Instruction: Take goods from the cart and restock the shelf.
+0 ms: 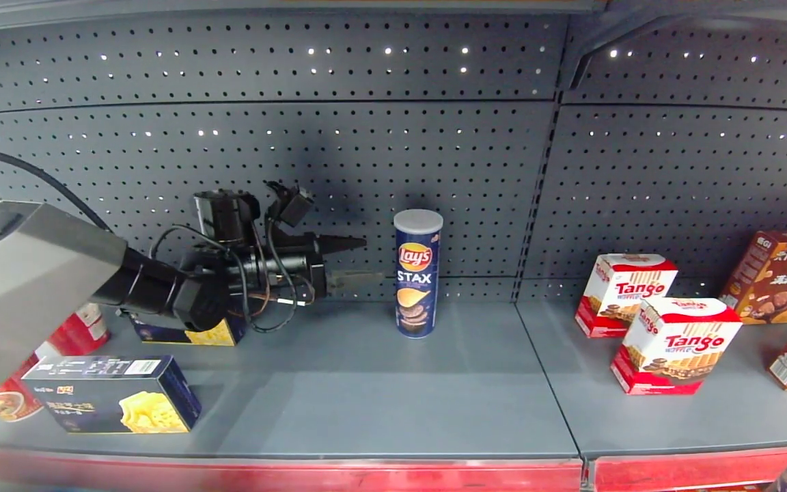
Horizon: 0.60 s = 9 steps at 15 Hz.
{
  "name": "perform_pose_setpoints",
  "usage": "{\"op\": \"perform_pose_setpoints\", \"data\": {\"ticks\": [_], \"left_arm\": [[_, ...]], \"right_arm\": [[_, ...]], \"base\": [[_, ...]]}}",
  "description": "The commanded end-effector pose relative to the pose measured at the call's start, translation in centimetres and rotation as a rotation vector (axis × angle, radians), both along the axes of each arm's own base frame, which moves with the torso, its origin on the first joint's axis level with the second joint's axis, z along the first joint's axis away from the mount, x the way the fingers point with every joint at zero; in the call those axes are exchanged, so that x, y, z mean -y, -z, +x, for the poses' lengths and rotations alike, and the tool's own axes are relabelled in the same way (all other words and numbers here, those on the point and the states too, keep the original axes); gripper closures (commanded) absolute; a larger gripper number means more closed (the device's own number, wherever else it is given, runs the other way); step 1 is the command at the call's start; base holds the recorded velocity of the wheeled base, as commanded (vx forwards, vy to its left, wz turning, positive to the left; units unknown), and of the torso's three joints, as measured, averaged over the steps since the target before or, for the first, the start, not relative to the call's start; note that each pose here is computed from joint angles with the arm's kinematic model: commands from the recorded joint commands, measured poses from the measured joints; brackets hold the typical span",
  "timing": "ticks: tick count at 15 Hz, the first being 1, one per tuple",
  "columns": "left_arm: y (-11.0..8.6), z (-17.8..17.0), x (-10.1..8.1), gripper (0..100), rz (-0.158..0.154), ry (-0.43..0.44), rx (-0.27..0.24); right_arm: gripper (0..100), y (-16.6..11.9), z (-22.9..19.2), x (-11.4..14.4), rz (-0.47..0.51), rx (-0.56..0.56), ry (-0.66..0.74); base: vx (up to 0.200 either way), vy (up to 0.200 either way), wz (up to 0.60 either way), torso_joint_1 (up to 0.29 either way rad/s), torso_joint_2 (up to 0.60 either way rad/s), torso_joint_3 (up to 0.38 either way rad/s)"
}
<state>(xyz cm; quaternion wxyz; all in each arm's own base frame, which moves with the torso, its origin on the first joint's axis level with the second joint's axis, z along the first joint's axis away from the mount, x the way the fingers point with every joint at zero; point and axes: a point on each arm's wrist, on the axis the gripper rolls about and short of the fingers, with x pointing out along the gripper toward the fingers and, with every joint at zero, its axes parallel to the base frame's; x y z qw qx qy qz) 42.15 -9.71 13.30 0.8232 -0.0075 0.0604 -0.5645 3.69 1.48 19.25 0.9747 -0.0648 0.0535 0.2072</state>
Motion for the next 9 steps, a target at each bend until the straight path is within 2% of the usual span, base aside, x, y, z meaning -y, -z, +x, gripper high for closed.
{"op": "perform_pose_setpoints", "data": {"ticks": [1, 5, 9], "left_arm": [[1.6, 1.1, 0.2, 0, 0.004, 0.0, -0.02], [2.1, 2.7, 1.2, 0, -0.001, 0.017, -0.001], [2.7, 3.8, 3.0, 0, -0.011, 0.048, 0.012]], "right_arm": [[100, -0.1, 0.0, 0.0, 0.001, 0.006, 0.002], [100, 0.1, 0.0, 0.0, -0.001, 0.0, 0.002], [100, 0.2, -0.1, 0.0, -0.002, -0.003, 0.003]], "base": [[0.0, 0.0, 0.0, 0.0, 0.0, 0.0], [0.0, 0.0, 0.0, 0.0, 0.0, 0.0], [0.0, 0.0, 0.0, 0.0, 0.0, 0.0]]}}
